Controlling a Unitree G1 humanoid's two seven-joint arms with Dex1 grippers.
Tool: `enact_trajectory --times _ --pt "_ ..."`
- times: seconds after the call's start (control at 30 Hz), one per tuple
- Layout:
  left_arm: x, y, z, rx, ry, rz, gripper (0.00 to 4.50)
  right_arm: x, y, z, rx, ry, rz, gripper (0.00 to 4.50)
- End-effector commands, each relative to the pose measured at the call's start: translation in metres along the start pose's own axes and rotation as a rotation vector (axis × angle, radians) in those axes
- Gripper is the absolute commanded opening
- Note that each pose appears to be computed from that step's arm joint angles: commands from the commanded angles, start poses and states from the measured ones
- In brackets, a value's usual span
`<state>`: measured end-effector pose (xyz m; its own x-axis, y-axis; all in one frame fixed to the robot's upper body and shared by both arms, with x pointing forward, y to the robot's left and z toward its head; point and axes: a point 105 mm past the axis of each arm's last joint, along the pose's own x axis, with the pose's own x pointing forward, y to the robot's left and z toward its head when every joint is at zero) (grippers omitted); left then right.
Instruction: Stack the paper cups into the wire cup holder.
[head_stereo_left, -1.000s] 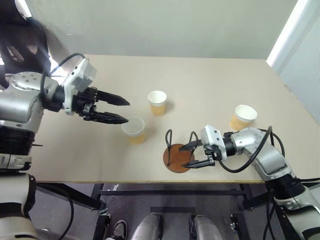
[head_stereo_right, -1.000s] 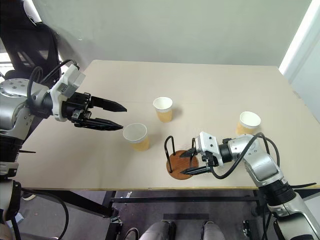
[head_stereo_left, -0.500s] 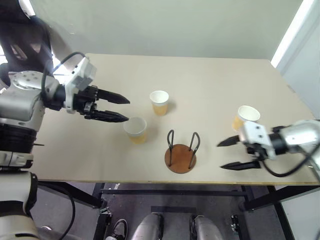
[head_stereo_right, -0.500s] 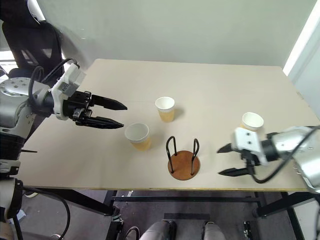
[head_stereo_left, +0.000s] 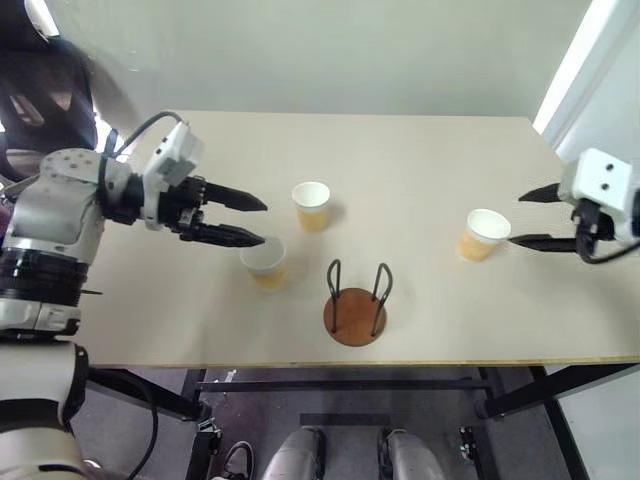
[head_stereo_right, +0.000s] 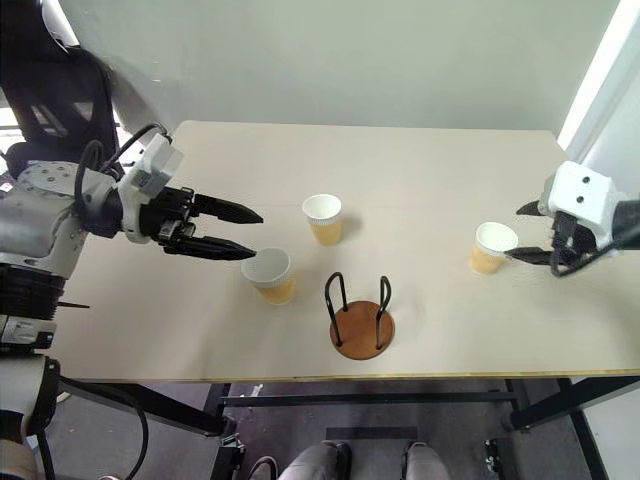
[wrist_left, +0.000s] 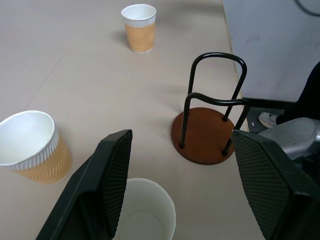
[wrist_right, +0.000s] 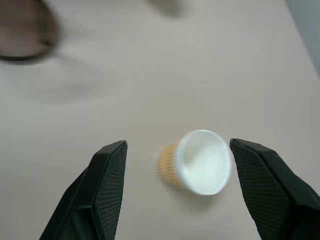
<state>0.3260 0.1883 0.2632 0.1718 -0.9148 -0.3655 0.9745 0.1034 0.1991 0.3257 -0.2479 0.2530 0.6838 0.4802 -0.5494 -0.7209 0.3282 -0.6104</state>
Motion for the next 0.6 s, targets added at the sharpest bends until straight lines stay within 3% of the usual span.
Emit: enact_trajectory --times 0.03,0.6 --pt "-0.004 -0.003 0.01 0.05 -0.006 -0.016 3.37 0.013 -0.013 -0.015 -0.005 0.05 -0.024 3.34" --pt "-0.021 -0.02 0.004 0.002 0.037 0.011 3.37 0.073 0.001 -0.048 0.062 0.076 0.176 3.34"
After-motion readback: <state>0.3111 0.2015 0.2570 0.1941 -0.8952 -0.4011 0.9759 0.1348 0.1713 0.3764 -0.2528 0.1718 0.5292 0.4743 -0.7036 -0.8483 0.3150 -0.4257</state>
